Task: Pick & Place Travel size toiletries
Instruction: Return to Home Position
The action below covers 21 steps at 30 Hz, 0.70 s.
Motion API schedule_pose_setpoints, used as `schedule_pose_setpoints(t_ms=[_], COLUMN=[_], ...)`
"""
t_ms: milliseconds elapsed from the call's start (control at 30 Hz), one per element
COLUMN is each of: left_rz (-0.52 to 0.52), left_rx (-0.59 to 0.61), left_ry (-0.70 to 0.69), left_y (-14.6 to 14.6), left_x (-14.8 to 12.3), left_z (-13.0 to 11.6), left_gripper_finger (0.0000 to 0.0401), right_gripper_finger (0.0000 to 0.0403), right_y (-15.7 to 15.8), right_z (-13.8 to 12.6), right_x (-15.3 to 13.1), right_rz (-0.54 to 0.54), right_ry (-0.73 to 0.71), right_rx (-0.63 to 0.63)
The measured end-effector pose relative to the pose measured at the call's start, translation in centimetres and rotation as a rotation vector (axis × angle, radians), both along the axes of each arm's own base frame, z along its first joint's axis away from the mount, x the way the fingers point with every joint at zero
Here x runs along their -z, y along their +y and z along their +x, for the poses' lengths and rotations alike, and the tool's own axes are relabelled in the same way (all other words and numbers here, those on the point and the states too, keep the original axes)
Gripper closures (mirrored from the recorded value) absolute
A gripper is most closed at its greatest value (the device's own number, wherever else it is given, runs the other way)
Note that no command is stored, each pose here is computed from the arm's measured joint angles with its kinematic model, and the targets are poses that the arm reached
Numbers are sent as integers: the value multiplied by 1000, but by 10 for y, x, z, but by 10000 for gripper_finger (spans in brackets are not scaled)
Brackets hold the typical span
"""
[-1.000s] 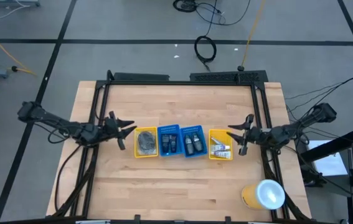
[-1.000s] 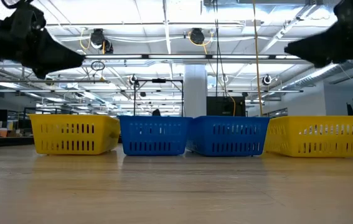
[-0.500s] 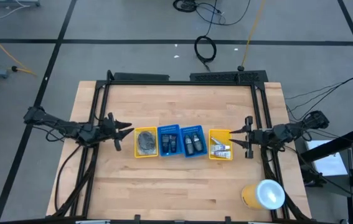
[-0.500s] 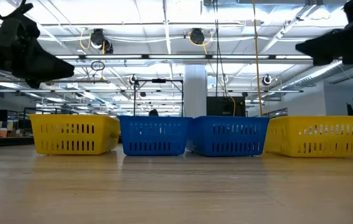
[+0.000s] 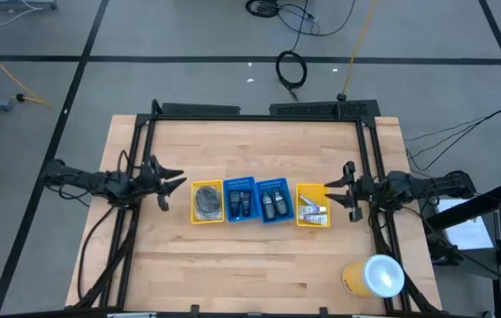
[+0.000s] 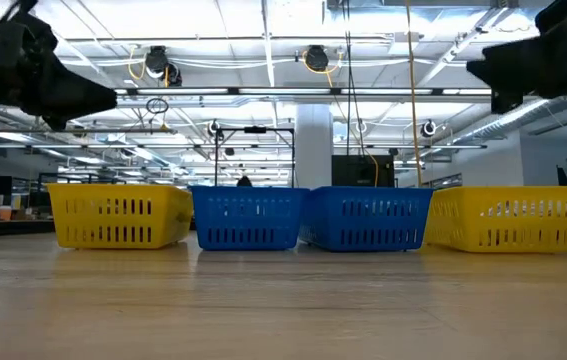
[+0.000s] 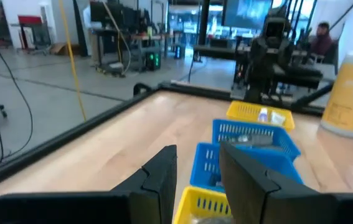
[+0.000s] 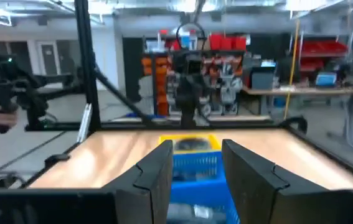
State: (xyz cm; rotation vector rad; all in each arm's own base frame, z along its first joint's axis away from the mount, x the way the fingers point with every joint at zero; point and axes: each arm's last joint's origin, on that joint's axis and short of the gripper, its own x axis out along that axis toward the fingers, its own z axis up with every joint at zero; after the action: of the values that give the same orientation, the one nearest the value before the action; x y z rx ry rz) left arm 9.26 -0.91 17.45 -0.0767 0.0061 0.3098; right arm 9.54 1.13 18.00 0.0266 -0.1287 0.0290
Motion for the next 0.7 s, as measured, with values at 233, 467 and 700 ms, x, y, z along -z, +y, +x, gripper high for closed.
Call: schedule_pose_setpoints(t_ms=[233,467,700], left_rz=[-41,-43,-36], left_rx=[-6,-4,-4], left_ry=[23,25,27], left_y=[-1,-1,-1], left_x=[3,3,3], left_z=[3,3,3], left_gripper_finger=[281,281,281], right_gripper_finger=[273,273,273], right_y=[0,1,1], right_z=[2,3,3], right_x=[10,11,10], right_rz=[13,-39,-36], right_ry=[103,116,102], right_rx=[-6,-1,0])
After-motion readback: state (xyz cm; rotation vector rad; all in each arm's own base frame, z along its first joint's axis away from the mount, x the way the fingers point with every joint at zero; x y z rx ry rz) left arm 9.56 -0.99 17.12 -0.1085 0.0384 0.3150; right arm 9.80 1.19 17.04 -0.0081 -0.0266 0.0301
